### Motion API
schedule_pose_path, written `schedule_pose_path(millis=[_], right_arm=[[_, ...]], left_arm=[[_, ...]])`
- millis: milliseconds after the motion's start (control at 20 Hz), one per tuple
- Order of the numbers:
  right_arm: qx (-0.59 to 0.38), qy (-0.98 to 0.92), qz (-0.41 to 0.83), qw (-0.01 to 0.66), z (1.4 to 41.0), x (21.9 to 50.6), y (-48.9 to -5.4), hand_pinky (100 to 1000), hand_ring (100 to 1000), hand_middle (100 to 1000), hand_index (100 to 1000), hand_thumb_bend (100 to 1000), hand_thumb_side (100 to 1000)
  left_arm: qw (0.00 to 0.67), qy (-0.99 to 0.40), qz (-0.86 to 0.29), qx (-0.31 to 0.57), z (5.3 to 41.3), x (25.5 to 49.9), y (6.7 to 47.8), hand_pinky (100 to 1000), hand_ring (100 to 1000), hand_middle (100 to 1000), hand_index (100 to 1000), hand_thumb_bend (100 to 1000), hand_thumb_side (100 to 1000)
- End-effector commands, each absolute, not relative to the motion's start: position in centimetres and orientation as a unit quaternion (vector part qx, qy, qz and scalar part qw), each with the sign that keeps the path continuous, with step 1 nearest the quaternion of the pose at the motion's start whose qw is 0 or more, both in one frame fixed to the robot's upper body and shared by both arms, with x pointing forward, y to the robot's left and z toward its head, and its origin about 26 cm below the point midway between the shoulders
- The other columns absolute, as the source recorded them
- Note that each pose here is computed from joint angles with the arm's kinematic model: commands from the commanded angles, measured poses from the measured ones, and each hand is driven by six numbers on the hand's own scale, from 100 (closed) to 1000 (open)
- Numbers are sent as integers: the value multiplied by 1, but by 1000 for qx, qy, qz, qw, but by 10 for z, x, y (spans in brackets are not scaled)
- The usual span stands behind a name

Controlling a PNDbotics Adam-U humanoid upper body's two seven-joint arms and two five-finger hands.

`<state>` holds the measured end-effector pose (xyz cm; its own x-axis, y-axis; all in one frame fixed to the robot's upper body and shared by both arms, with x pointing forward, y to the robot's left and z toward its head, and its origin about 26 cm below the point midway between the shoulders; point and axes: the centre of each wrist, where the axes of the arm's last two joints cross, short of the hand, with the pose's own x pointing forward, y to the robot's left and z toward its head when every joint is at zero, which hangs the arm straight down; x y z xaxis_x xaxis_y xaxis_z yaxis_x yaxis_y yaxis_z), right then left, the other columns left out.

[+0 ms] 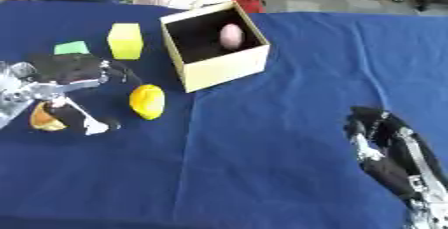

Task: Pick up objects on the table and place them in the box.

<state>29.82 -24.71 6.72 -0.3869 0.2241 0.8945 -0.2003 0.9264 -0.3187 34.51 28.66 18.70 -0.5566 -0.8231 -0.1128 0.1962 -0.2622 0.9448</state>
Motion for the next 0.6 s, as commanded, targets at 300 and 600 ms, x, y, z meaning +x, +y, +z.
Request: schedule_pose_path(millis=[300,600], right_arm=[[-9,-816,202,541,76,299,-249,653,656,644,764,100,384],[-5,-817,202,540,77,299,-247,653,656,644,764,100,389]], left_arm=[[335,-483,-732,343,180,372,278,827,784,809,923,376,228],[340,-489,-724,348,170,386,275,802,741,773,894,352,221]])
